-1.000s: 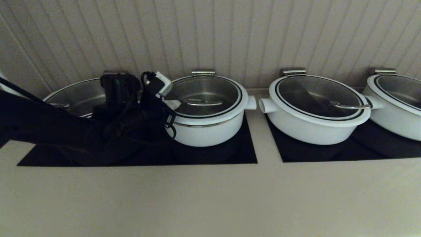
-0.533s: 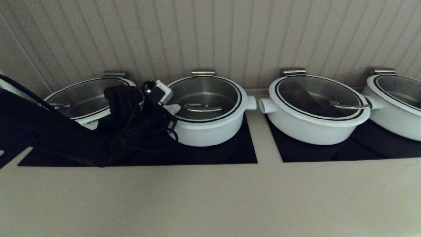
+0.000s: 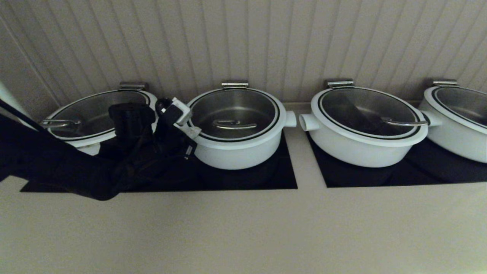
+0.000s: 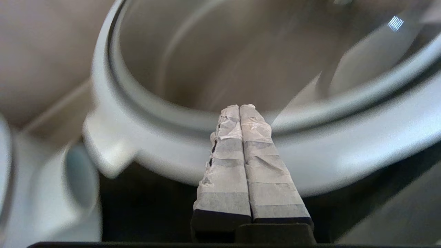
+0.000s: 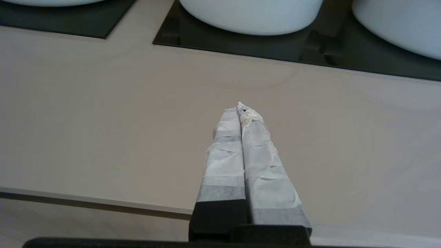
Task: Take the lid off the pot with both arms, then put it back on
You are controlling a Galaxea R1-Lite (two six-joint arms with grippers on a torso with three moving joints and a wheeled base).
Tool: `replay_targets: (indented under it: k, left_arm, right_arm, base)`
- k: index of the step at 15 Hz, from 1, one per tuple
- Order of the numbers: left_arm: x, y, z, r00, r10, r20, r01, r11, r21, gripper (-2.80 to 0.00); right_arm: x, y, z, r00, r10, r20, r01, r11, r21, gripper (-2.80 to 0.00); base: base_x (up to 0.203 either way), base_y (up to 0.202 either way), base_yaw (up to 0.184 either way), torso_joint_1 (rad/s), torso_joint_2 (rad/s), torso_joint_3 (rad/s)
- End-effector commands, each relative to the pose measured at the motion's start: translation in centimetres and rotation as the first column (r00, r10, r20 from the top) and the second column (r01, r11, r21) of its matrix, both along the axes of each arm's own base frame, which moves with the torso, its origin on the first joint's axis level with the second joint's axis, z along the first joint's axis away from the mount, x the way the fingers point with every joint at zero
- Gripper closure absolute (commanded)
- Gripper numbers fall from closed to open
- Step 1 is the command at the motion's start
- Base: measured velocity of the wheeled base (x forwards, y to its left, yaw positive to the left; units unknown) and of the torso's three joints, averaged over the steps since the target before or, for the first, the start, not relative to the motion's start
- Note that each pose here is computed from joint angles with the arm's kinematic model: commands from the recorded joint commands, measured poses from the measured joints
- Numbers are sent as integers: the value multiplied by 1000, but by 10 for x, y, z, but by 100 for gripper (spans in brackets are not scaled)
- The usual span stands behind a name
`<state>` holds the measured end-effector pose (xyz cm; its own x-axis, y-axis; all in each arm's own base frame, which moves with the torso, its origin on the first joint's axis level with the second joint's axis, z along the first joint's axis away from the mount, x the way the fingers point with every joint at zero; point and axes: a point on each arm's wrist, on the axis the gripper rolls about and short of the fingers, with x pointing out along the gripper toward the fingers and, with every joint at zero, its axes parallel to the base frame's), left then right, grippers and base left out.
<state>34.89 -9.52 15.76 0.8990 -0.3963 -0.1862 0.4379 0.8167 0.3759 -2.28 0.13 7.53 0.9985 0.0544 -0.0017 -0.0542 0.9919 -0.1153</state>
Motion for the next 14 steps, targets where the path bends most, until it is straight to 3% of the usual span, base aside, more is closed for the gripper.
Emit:
replay_targets:
  k: [1,4,7,10,14]
  left_arm:
    - [-25,25,19,998,56,41,-56,998,-3,0]
    - [-69,67,15,986,167,8,-167,985,31,0]
    - [-118,96,9,964,267,-12,-266,963,40,0]
    - [-153,111,3,938,346,-19,-345,938,37,0]
    - [-163,112,-4,933,357,-44,-356,934,29,0]
  right_arm:
    - [0,0,0,1000,1,-3,-1,1000,-1,0]
    - [0,0,0,1000,1,-1,-1,1000,-1,0]
    - [0,0,0,1000,1,-1,-1,1000,-1,0]
    - [0,0,0,1000,1,-1,-1,1000,-1,0]
    - [0,0,0,1000,2,-1,-2,1000,-1,0]
  base:
    - [0,0,0,0,0,0]
    - [0,0,0,0,0,0]
    - [0,0,0,0,0,0]
    - [0,0,0,0,0,0]
    - [0,0,0,0,0,0]
